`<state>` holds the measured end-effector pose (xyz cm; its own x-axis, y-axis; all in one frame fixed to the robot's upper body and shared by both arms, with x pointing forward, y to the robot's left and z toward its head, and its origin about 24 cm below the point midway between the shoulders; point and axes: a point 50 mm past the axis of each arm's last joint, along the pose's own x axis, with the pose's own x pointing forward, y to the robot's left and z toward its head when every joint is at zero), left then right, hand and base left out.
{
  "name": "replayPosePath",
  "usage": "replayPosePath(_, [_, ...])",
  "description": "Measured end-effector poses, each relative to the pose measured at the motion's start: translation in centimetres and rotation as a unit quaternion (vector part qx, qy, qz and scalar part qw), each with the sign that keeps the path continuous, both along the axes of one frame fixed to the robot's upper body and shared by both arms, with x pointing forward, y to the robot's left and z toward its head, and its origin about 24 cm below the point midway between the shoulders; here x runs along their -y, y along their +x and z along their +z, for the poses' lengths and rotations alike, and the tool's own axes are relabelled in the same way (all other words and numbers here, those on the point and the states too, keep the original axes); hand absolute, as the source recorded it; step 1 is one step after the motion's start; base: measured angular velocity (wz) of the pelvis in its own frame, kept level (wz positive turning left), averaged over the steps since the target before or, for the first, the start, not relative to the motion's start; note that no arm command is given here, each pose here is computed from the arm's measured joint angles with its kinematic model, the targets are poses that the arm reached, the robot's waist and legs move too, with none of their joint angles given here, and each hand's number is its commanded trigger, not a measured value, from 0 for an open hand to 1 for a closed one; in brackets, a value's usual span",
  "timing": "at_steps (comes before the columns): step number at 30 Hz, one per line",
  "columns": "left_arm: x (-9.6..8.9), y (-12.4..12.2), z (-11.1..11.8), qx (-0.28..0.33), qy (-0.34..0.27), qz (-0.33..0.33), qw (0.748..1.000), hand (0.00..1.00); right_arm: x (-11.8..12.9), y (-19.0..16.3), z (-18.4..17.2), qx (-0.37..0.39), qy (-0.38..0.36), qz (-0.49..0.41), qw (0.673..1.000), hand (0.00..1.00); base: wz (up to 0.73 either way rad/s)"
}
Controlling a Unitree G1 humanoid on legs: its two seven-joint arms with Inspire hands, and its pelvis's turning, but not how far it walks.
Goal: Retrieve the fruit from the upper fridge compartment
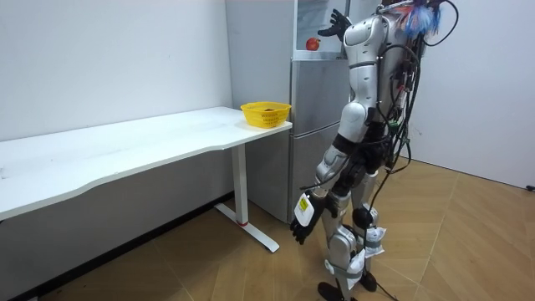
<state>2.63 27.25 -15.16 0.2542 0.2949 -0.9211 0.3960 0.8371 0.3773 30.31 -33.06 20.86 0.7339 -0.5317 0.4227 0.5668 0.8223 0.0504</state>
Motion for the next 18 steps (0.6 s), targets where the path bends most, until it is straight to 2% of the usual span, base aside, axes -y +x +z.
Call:
replayPosePath(4, [-0.5,-0.6,0.1,-0.011,0.008,0.003,1.0,0.0,0.7,1.4,0.6,-0.029,0.008,0.028,0.999,0.0,0.08])
replayPosePath(10, [-1.0,-1.0,0.3,-0.02,0.013,0.004,1.0,0.0,1.5,3.0,-0.4,-0.07,0.055,0.049,0.995,0.0,0.08])
replayPosePath(18, [-1.3,-1.5,0.4,-0.033,0.007,0.017,0.999,0.0,1.4,4.4,1.8,-0.058,0.066,0.073,0.993,0.0,0.0])
